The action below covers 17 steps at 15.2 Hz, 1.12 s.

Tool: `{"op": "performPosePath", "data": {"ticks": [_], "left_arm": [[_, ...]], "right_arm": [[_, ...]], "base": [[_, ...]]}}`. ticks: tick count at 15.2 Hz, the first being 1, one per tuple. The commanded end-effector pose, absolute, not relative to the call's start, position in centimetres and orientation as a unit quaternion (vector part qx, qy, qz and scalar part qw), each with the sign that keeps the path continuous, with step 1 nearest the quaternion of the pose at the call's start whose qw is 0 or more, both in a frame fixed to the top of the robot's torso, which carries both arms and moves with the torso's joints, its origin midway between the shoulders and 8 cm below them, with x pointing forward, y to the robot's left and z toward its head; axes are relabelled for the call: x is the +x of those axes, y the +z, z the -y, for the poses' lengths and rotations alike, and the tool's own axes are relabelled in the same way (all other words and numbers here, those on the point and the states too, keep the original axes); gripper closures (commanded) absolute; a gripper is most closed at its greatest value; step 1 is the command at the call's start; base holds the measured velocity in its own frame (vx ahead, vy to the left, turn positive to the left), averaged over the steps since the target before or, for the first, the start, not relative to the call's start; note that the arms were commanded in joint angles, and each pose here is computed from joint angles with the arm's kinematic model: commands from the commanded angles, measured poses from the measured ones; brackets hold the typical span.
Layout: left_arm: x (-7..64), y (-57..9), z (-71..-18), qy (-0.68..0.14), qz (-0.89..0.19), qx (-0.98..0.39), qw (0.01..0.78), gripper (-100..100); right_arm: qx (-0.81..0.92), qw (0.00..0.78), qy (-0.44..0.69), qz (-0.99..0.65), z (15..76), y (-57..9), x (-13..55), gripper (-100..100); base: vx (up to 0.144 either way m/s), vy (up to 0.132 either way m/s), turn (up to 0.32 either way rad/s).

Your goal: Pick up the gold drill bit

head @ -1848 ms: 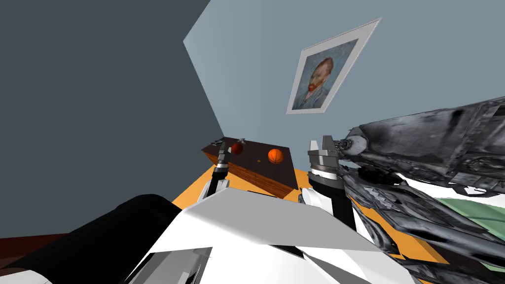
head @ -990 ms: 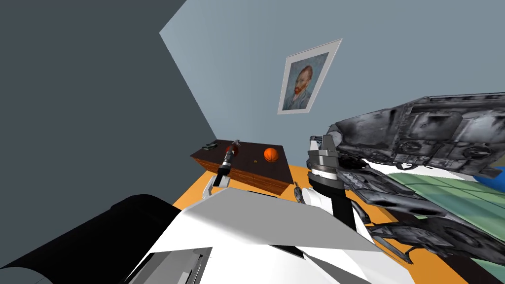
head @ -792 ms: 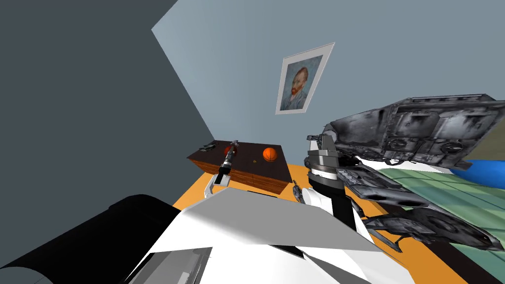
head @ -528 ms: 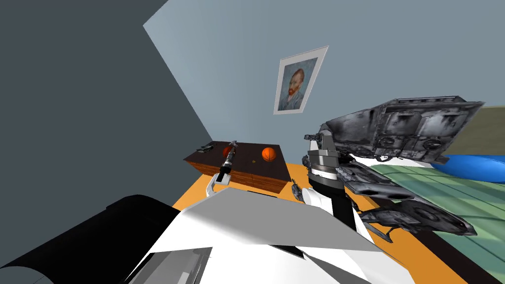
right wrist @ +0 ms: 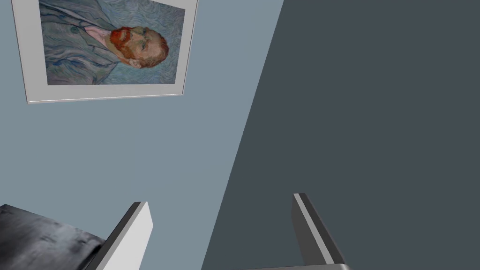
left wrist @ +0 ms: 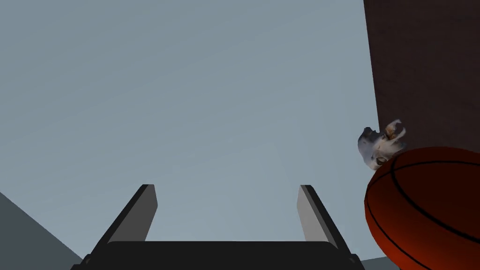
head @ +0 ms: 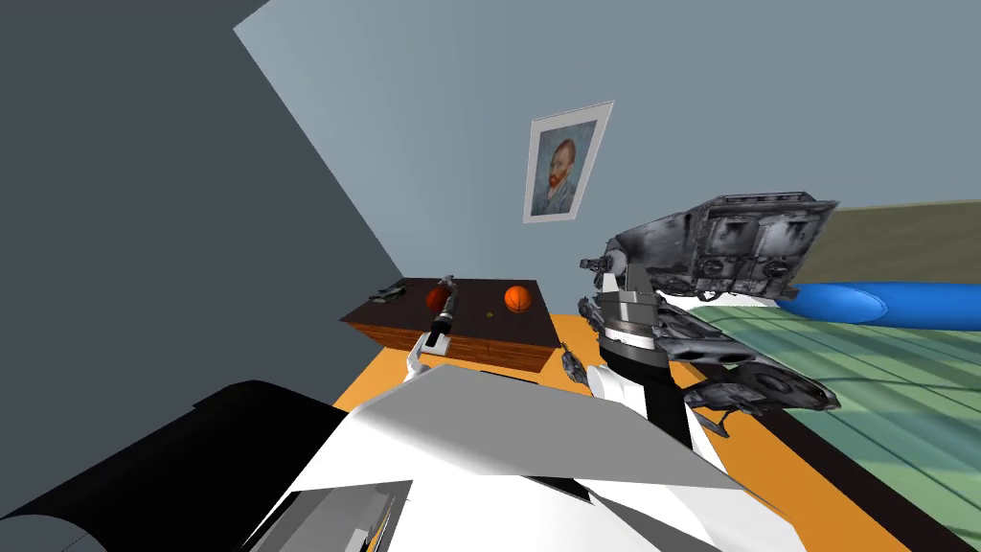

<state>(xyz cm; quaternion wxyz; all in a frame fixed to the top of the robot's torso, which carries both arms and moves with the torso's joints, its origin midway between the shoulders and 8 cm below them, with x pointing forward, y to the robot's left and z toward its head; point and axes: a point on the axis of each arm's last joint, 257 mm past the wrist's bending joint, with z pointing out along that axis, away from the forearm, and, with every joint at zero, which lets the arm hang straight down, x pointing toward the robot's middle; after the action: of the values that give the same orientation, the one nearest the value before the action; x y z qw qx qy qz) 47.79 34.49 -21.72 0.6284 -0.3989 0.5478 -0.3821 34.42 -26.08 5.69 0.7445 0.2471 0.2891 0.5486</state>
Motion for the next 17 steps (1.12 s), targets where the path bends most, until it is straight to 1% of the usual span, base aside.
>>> {"op": "performPosePath", "data": {"ticks": [1,7,12,17], "left_arm": [[48.7,-23.3,-35.1,-0.364,-0.562,-0.408,0.621,-100],[50.0,-27.1,-36.4,-0.33,-0.589,-0.428,0.601,-100],[50.3,-29.9,-37.2,-0.309,-0.606,-0.443,0.584,-100],[51.2,-32.9,-38.1,-0.279,-0.628,-0.459,0.564,-100]], "right_arm": [[0.247,0.745,0.549,-0.289,26.1,5.7,34.4,0],[0.247,0.745,0.549,-0.289,26.1,5.7,34.4,0],[0.247,0.745,0.549,-0.289,26.1,5.7,34.4,0],[0.247,0.745,0.549,-0.289,26.1,5.7,34.4,0]], "base": [[-0.001,0.031,-0.226],[-0.005,0.031,-0.163],[-0.005,0.021,-0.089],[-0.006,0.021,-0.149]]}}
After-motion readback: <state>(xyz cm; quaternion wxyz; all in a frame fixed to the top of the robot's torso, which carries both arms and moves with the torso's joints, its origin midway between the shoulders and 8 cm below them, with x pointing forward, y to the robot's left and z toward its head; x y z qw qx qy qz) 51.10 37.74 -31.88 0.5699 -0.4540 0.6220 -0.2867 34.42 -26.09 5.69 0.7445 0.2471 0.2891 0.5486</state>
